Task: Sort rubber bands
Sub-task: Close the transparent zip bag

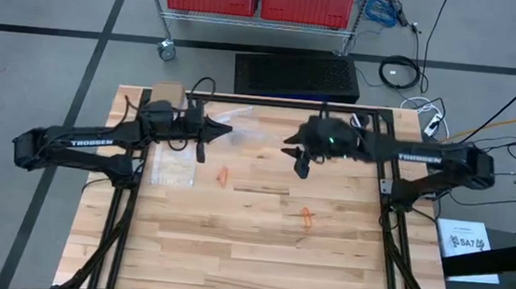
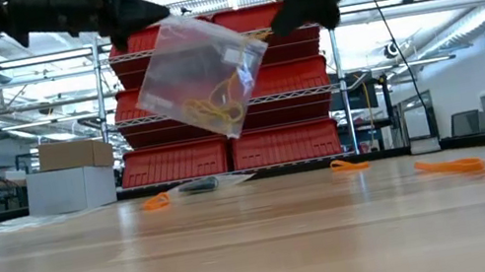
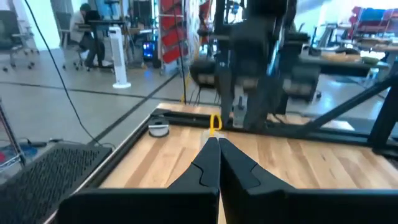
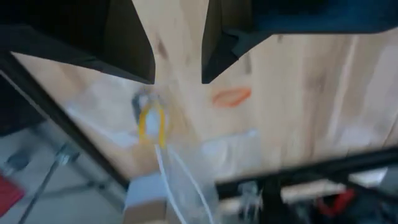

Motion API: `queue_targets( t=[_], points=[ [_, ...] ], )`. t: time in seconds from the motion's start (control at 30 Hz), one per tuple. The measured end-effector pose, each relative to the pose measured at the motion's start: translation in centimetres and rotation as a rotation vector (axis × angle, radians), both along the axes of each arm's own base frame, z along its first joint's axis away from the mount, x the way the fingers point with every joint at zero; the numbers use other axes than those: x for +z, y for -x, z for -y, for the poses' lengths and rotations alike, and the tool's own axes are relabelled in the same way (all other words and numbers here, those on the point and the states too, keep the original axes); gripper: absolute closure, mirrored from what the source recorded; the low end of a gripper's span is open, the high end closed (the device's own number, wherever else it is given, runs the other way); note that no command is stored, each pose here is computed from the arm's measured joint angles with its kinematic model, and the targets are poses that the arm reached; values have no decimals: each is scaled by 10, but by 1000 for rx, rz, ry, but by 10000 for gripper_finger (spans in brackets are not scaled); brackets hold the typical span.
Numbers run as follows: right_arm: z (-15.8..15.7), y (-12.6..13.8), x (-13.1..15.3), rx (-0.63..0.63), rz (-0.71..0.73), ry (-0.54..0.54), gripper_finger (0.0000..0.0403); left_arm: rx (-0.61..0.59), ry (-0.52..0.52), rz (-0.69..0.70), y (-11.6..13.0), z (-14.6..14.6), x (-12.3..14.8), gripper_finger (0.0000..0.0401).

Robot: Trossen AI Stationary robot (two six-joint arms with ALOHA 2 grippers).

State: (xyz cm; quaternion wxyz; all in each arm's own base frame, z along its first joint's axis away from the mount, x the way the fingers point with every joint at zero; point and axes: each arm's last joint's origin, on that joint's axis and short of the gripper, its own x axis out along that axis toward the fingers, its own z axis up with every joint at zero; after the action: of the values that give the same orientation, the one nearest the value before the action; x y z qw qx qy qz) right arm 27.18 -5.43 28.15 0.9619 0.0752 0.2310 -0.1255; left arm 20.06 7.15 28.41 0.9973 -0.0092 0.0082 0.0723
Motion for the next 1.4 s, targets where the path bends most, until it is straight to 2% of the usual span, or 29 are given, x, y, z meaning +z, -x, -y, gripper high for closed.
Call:
queue_targets(
  t=[0.13,0.27,0.47,0.53,0.67,0.83,1.0,1.2,1.4],
  points=[
    [-2,3,-40,-51,176,62,280,0,-6,19,3,1,4,401],
    [-1,-2,-56,-66,364,66,280,-1,1,18,4,2,4,401],
    [1,-16,-70,-57,434,61,285,0,0,21,4,2,4,401],
    [2,-19,-75,-54,430,66,303,0,0,21,4,2,4,401],
    [1,-19,-75,-51,442,59,384,0,3,14,4,2,4,401],
    [-3,-15,-51,-20,501,63,400,17,16,-20,4,1,0,401],
    [-7,-19,-28,1,391,58,402,37,22,-39,0,3,-3,401],
    [-14,-33,-9,28,170,22,403,45,29,-82,-11,10,-12,401],
    [-19,-36,25,24,68,22,403,48,16,-75,-15,17,-12,401]
  ],
)
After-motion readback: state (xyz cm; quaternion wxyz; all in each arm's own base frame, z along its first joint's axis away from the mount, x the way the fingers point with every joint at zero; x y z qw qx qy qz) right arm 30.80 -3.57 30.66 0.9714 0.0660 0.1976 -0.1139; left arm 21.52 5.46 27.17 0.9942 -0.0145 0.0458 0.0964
